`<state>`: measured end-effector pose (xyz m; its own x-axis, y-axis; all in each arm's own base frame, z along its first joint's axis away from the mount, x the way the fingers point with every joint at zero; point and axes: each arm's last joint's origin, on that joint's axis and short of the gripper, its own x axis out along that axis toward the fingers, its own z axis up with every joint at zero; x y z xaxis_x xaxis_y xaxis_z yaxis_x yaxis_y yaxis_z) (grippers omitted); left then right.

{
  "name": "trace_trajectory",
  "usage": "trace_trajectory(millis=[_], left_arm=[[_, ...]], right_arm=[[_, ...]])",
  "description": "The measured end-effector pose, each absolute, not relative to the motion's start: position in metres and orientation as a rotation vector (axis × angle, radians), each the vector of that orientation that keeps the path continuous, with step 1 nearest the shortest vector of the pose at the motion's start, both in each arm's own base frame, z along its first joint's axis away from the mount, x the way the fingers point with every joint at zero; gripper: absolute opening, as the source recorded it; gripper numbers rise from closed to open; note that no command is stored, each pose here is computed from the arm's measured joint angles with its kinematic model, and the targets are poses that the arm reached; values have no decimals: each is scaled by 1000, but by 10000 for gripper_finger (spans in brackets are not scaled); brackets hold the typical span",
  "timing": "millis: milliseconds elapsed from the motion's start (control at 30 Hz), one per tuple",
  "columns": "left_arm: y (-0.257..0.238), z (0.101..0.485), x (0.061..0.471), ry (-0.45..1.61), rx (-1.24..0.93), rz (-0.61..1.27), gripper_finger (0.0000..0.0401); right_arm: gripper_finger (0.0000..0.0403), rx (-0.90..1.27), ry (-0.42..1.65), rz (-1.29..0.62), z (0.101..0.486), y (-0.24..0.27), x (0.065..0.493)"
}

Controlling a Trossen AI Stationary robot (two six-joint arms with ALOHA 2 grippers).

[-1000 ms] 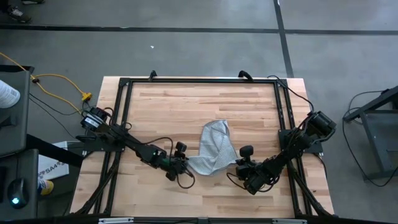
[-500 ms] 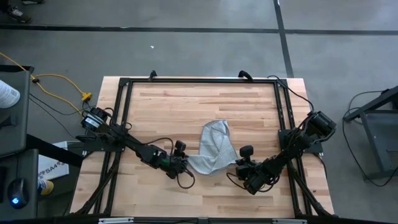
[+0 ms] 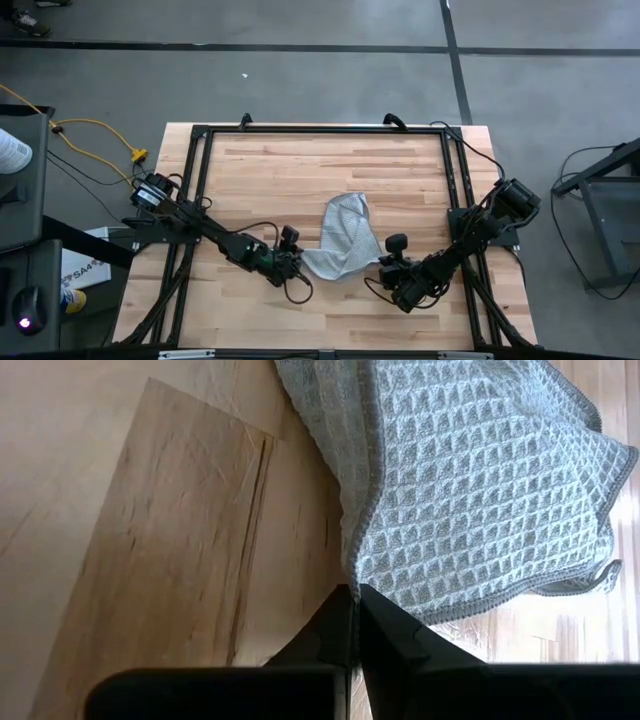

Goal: Fold microfiber towels
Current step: Fold the gray towel on the table

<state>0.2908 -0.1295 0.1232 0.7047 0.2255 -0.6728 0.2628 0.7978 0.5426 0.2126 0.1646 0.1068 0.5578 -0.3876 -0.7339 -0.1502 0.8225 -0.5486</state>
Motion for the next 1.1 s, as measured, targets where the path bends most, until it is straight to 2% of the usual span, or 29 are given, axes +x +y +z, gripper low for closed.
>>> trace_trajectory(millis=[300, 667, 967, 1100], left_arm=[[-130, 124, 292, 798, 684, -44, 106], [-130, 124, 292, 785, 686, -50, 7], [-130, 125, 292, 785, 686, -48, 4], [-129, 125, 293, 781, 705, -8, 3]], right_arm=[[4, -613, 984, -151, 107, 165, 213], [4, -613, 985, -151, 107, 165, 213], [4, -619, 976, -161, 107, 164, 213], [4, -633, 927, -230, 108, 163, 214]])
